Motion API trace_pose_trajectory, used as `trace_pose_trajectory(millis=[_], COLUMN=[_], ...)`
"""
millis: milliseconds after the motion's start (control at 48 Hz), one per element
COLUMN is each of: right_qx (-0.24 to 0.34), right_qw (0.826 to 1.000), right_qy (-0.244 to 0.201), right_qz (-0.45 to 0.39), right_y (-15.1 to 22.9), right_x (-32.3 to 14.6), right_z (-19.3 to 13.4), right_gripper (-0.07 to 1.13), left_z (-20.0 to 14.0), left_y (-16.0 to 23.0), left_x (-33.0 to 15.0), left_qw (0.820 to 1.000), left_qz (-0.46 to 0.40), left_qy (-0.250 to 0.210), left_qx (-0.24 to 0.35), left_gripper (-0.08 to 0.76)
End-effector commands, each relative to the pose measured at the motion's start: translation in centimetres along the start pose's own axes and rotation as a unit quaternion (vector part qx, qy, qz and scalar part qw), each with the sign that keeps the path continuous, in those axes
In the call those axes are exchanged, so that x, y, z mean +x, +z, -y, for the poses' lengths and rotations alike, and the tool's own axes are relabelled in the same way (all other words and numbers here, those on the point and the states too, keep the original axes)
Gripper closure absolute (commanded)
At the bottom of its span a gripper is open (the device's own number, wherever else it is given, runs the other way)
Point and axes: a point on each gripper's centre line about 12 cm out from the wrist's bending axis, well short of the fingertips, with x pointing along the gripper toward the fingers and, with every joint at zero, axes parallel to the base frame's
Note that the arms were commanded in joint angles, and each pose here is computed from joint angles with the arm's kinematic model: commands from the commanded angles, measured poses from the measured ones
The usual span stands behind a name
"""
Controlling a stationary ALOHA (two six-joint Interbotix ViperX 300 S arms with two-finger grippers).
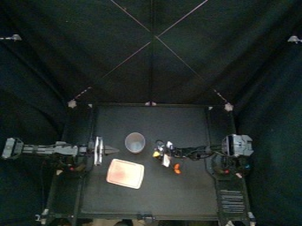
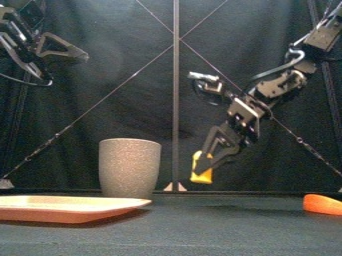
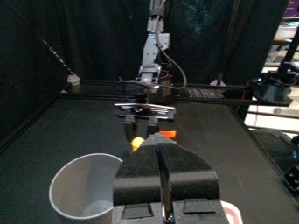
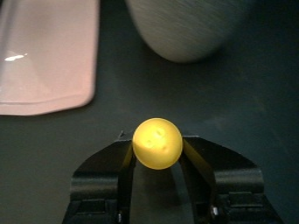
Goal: Pick the yellow can then place it on the pink plate
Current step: Place yellow can on the pink plate
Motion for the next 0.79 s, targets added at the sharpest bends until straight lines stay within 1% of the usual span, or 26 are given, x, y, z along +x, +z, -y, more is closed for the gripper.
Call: trace_pose_trajectory(millis=[21,104,271,354,500,625,792], right_qx=[-0.015,-0.026,-0.045,-0.052,-0.051,-0.055,-0.056], right_qw=[0.999,0.998,0.997,0.997,0.997,0.996,0.996], right_qy=[0.029,0.044,0.059,0.06,0.064,0.068,0.07], right_qz=[0.028,0.028,0.019,0.008,0.014,0.025,0.009], right_y=[3.5,4.8,6.2,6.4,7.7,9.1,9.5], right_x=[0.2,1.3,4.3,6.3,9.0,10.8,12.6], right_z=[-2.6,-4.4,-6.4,-6.9,-7.7,-8.5,-9.1], right_gripper=[0.42,0.42,0.42,0.42,0.42,0.42,0.42], left_z=[-0.2,-0.6,-0.9,-0.9,-1.0,-1.0,-1.0], left_y=[0.7,0.8,0.4,0.1,0.1,0.1,0.1], left_x=[0.2,0.2,0.1,0.1,0.1,0.1,0.0], left_qw=[1.0,1.0,1.0,1.0,1.0,1.0,1.0], left_qz=[0.015,0.016,0.01,0.007,0.007,0.007,0.007], left_qy=[0.006,0.016,0.023,0.025,0.027,0.027,0.027], left_qx=[0.0,0.0,-0.005,-0.009,-0.012,-0.009,-0.009], left_gripper=[0.618,0.618,0.618,0.618,0.618,0.618,0.618])
